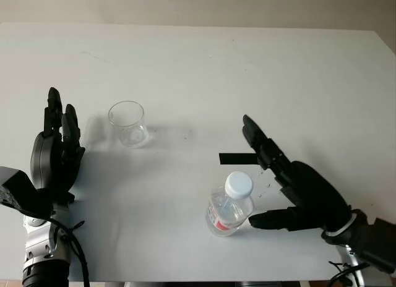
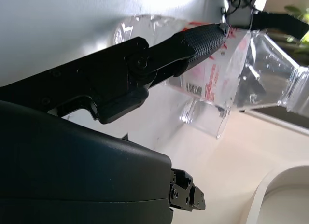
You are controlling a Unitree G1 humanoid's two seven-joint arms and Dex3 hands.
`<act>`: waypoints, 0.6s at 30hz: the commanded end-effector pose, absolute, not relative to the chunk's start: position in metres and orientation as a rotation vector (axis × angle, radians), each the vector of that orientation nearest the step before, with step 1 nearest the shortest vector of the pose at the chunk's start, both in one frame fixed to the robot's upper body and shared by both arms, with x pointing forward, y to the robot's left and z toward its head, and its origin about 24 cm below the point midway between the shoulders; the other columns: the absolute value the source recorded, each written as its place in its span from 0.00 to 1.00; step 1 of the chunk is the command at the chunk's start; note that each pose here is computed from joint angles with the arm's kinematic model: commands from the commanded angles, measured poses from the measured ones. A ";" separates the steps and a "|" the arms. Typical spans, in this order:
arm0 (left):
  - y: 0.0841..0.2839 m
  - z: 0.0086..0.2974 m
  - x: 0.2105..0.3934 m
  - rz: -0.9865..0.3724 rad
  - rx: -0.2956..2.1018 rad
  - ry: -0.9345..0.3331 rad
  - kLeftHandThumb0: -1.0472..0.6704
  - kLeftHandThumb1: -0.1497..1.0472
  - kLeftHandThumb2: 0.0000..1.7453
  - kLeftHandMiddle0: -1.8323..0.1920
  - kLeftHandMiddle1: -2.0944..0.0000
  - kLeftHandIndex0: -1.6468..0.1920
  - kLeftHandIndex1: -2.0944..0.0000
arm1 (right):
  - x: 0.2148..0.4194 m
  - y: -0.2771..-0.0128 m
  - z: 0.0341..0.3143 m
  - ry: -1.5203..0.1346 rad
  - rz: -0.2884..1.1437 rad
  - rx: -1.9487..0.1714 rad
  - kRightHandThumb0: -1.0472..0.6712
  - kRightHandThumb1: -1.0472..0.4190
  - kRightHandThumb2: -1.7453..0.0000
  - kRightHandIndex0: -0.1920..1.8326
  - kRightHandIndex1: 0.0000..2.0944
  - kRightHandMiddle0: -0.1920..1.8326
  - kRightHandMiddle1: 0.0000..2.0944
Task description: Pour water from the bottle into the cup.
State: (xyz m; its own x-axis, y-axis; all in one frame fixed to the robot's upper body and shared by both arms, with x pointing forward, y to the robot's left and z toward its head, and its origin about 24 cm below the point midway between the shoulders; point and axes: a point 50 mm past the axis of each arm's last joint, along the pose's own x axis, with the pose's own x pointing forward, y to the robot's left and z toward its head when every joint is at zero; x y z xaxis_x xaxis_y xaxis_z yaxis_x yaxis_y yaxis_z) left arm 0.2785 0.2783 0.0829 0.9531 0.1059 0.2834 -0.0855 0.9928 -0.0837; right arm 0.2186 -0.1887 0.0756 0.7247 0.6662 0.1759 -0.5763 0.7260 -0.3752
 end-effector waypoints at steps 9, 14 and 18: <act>0.282 0.089 0.275 0.120 -0.046 -0.300 0.17 1.00 0.35 1.00 0.98 1.00 0.99 | 0.224 -0.220 0.095 -0.179 0.765 -0.501 0.07 0.08 0.97 0.00 0.00 0.00 0.00; 0.280 0.089 0.277 0.119 -0.043 -0.296 0.17 1.00 0.35 1.00 0.98 1.00 0.99 | 0.227 -0.210 0.093 -0.199 0.815 -0.471 0.07 0.07 0.97 0.00 0.00 0.00 0.00; 0.279 0.090 0.278 0.118 -0.044 -0.302 0.16 1.00 0.34 1.00 0.98 1.00 0.99 | 0.235 -0.194 0.089 -0.190 0.893 -0.433 0.08 0.08 0.97 0.00 0.00 0.00 0.00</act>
State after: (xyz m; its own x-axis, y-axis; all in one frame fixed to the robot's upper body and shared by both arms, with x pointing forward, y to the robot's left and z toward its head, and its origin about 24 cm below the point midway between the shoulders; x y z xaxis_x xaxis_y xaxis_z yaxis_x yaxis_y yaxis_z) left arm 0.2790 0.2787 0.0870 0.9507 0.1262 0.2833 -0.1094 0.9912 -0.0745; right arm 0.2316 -0.1990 0.0891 0.6343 0.7727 -0.0260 -0.6978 0.5576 -0.4497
